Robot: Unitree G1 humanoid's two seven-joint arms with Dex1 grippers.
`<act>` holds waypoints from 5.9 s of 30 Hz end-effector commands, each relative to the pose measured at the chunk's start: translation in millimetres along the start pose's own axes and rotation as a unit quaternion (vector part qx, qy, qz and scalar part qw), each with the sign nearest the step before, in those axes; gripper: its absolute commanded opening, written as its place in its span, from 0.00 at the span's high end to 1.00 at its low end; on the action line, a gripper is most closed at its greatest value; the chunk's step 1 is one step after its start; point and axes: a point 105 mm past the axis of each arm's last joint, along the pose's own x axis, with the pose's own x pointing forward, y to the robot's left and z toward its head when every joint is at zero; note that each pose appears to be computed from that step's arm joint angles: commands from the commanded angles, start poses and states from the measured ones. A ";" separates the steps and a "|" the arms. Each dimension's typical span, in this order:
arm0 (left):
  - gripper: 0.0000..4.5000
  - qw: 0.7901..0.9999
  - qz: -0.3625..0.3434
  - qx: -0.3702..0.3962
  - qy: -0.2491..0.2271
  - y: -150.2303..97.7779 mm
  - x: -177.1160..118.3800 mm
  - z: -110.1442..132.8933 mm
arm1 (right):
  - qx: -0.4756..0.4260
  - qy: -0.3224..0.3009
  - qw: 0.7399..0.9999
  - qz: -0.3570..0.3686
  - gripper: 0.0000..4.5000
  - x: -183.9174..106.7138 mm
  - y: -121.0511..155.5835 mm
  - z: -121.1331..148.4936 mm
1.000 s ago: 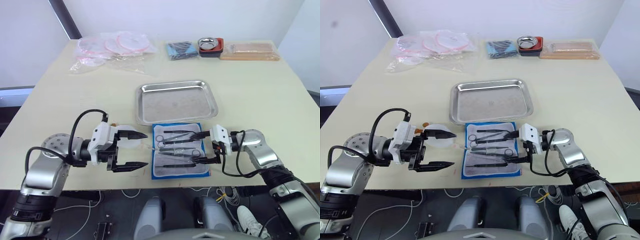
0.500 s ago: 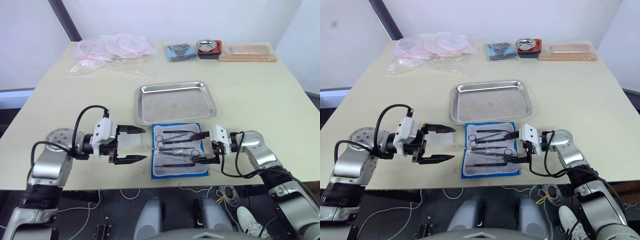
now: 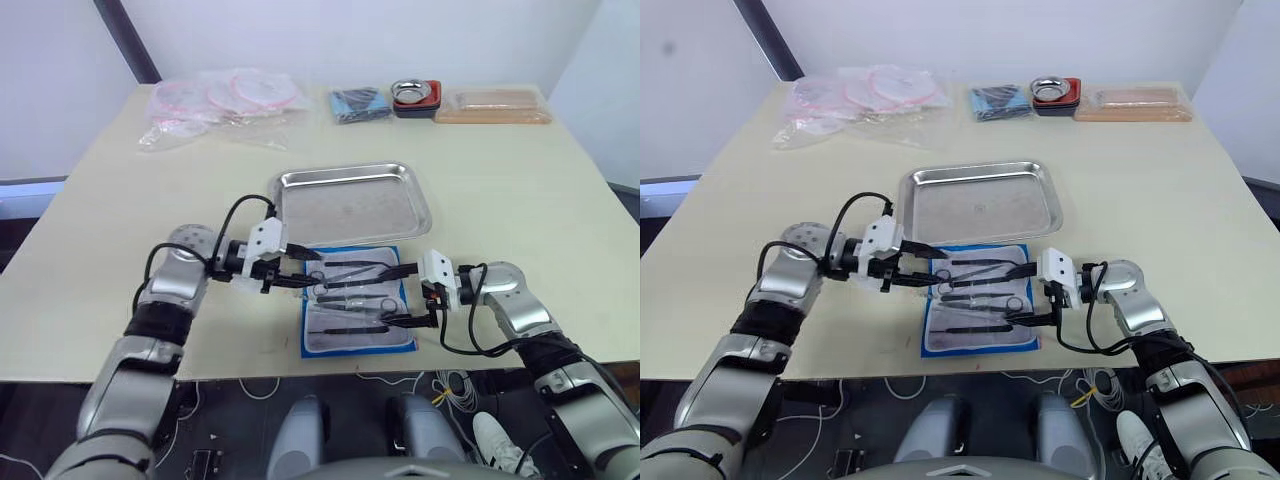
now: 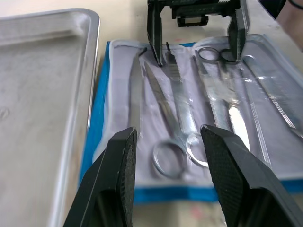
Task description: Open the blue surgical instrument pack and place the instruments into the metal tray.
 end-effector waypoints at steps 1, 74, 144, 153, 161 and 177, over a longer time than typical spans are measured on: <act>0.49 1.000 -0.004 0.008 0.002 4.8 2.0 0.2 | 0.053 0.058 0.997 0.005 0.00 0.6 13.2 -36.8; 0.98 0.993 0.040 -0.062 0.089 13.9 -25.7 13.9 | 0.112 0.122 0.986 0.020 0.00 2.3 25.7 -55.1; 0.98 0.696 0.642 -0.321 0.005 56.2 -1.8 -4.1 | 0.101 0.121 0.987 0.017 0.00 2.7 21.2 -53.8; 0.98 0.681 0.643 -0.348 0.025 54.4 2.6 -15.8 | 0.100 0.119 0.988 0.015 0.00 3.1 20.4 -53.1; 0.75 0.671 0.651 -0.354 0.021 56.4 -1.7 -15.7 | 0.100 0.117 0.988 0.012 0.00 2.5 20.8 -53.1; 0.47 0.676 0.664 -0.319 0.003 62.2 -20.0 -4.3 | 0.098 0.109 0.989 0.013 0.00 7.3 18.8 -49.6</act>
